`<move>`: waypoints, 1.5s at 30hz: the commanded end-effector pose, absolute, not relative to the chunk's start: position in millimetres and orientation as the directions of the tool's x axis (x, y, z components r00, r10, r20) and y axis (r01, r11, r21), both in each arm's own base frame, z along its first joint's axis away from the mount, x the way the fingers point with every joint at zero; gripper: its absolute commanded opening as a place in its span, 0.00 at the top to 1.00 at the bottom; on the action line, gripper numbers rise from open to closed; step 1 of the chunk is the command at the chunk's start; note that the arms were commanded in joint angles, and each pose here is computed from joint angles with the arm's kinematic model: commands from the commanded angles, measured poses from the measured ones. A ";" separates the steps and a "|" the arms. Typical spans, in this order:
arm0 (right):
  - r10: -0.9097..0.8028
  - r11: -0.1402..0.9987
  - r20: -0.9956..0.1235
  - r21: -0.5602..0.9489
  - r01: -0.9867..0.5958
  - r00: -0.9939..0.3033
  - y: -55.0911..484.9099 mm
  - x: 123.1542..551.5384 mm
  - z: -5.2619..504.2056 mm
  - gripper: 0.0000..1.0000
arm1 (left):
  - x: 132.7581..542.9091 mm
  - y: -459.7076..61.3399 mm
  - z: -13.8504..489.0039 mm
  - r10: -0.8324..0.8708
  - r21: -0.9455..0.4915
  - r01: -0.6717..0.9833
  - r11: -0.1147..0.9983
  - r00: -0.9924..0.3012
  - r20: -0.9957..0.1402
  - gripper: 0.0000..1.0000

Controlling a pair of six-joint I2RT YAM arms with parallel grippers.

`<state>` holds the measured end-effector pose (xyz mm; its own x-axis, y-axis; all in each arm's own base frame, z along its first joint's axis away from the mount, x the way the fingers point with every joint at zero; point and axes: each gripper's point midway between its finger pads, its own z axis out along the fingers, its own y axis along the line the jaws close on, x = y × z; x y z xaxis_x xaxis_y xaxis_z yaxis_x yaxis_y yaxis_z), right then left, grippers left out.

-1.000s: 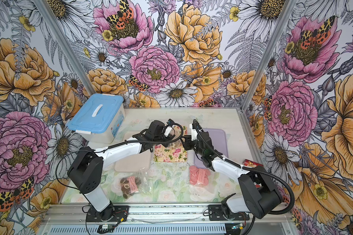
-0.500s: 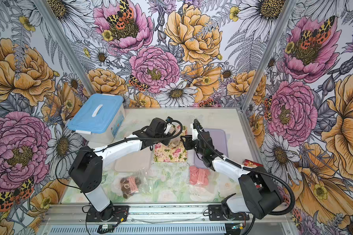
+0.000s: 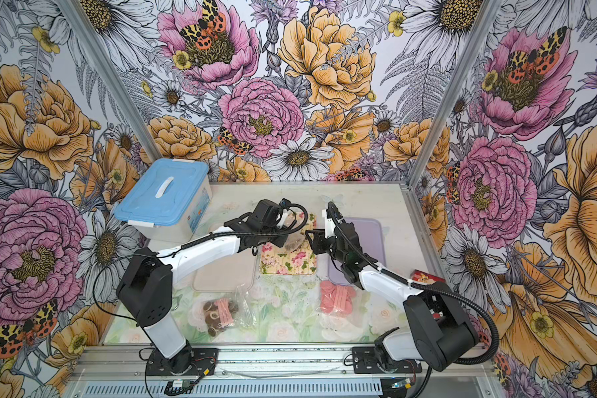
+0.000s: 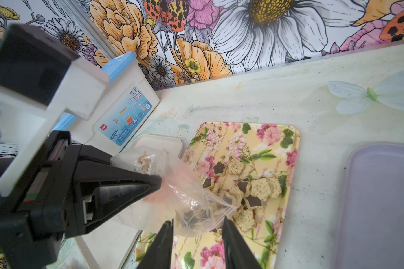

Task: Pour cookies out of the ziploc bag
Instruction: 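Pour the cookies out of the ziploc bag onto the tray.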

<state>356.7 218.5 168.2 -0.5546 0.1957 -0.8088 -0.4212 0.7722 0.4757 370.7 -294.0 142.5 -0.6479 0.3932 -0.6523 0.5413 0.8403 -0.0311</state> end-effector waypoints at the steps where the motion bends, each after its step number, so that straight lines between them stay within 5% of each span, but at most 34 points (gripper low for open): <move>1: 0.207 0.776 -0.823 0.467 -0.424 -0.529 213.8 358.4 178.0 0.62 | 371.8 -293.2 171.5 0.352 -0.044 0.527 0.848 -0.625 -0.697 1.00; 26: 0.207 0.777 -0.826 0.465 -0.425 -0.524 212.8 357.0 180.3 0.62 | 366.7 -291.5 181.4 0.383 -0.008 0.525 0.851 -0.631 -0.674 1.00; 29: 0.207 0.777 -0.825 0.465 -0.424 -0.525 212.7 356.9 179.9 0.62 | 362.7 -298.3 192.4 0.290 -0.117 0.539 0.834 -0.610 -0.738 1.00; 32: 0.206 0.778 -0.825 0.464 -0.423 -0.526 212.7 357.2 179.4 0.62 | 364.4 -296.0 175.6 0.384 -0.017 0.529 0.848 -0.637 -0.668 1.00; 36: 0.207 0.775 -0.824 0.467 -0.425 -0.527 213.3 357.0 180.0 0.62 | 359.3 -310.1 206.3 0.227 -0.128 0.542 0.831 -0.540 -0.810 1.00; 39: 0.206 0.775 -0.824 0.467 -0.426 -0.528 213.3 356.2 179.9 0.62 | 376.4 -289.2 172.0 0.355 0.006 0.474 0.880 -0.651 -0.671 1.00; 43: 0.204 0.775 -0.824 0.466 -0.426 -0.529 213.6 356.9 179.6 0.62 | 363.0 -301.8 204.3 0.156 -0.180 0.521 0.834 -0.538 -0.828 1.00; 45: 0.204 0.775 -0.821 0.468 -0.425 -0.532 213.8 356.8 178.4 0.62 | 376.2 -283.5 185.5 0.275 -0.071 0.473 0.878 -0.621 -0.733 1.00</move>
<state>355.9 216.0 172.5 -0.5491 0.2001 -0.8114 -0.4205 0.7729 0.4752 356.1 -287.7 166.3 -0.6292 0.2936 -0.7197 0.5048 0.8584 -0.0912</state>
